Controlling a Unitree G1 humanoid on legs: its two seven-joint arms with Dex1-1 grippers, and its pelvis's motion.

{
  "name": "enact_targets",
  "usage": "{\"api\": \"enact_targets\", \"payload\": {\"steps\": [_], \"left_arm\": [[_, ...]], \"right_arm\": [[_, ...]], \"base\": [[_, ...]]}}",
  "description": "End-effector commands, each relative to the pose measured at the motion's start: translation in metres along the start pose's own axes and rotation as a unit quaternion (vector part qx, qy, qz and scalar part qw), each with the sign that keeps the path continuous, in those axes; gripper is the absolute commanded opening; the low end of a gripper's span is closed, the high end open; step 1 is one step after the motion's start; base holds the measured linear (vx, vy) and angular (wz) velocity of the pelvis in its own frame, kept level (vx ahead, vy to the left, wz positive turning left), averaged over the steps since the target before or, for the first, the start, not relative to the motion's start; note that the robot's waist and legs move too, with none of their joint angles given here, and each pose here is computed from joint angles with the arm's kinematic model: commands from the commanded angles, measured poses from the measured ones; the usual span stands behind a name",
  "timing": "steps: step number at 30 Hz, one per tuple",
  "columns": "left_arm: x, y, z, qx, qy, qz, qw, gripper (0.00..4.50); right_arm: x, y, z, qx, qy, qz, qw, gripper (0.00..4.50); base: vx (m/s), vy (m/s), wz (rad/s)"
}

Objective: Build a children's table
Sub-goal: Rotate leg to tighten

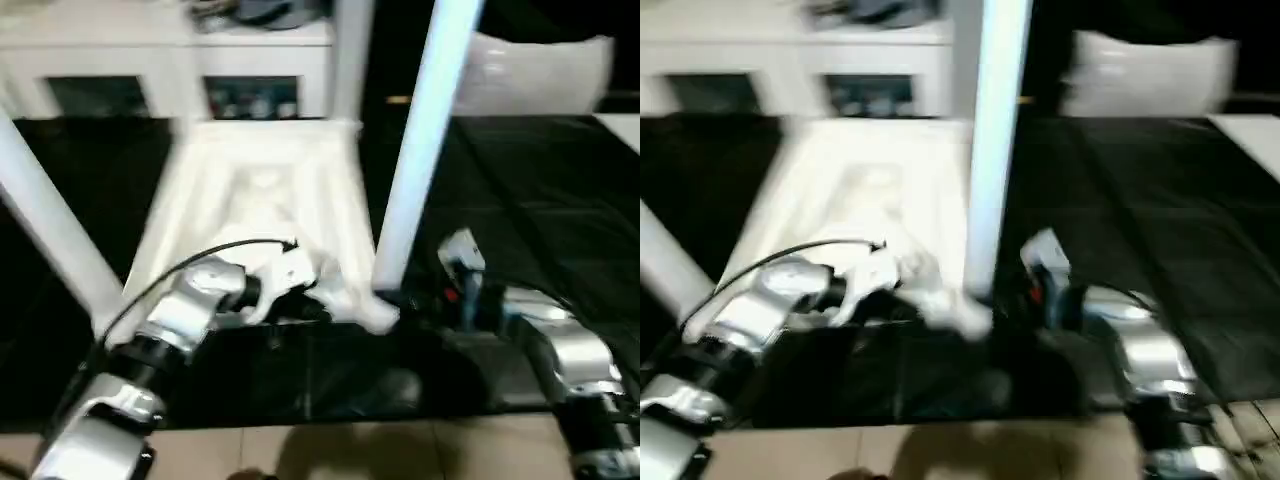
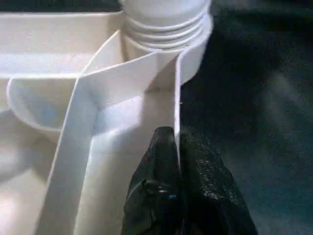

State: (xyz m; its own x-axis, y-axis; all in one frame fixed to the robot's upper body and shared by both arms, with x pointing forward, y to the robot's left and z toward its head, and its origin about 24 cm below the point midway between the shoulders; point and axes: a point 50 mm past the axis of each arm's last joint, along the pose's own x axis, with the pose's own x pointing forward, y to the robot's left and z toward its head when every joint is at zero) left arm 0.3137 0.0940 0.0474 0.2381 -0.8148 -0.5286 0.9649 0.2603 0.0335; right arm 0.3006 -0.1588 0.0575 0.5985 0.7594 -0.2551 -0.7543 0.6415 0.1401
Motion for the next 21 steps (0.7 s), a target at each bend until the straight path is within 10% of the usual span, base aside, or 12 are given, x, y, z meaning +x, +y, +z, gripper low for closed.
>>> {"api": "enact_targets", "payload": {"steps": [1,9,21], "left_arm": [[0.020,-0.011,0.021,0.005,-0.036,-0.015,0.999,0.00],[0.039,-0.012,0.037,-0.001,-0.043,0.053,0.998,0.00],[0.013,-0.006,0.012,0.062,0.009,0.003,0.998,0.00]], "right_arm": [[0.017,0.005,-0.004,0.010,0.021,-0.033,0.999,1.91],[0.036,0.013,0.001,0.019,-0.018,-0.126,0.992,2.59],[-0.002,0.003,0.007,-0.061,-0.018,-0.024,0.998,3.67]], "base": [[0.000,0.000,0.00],[0.000,0.000,0.00],[0.000,0.000,0.00]]}}
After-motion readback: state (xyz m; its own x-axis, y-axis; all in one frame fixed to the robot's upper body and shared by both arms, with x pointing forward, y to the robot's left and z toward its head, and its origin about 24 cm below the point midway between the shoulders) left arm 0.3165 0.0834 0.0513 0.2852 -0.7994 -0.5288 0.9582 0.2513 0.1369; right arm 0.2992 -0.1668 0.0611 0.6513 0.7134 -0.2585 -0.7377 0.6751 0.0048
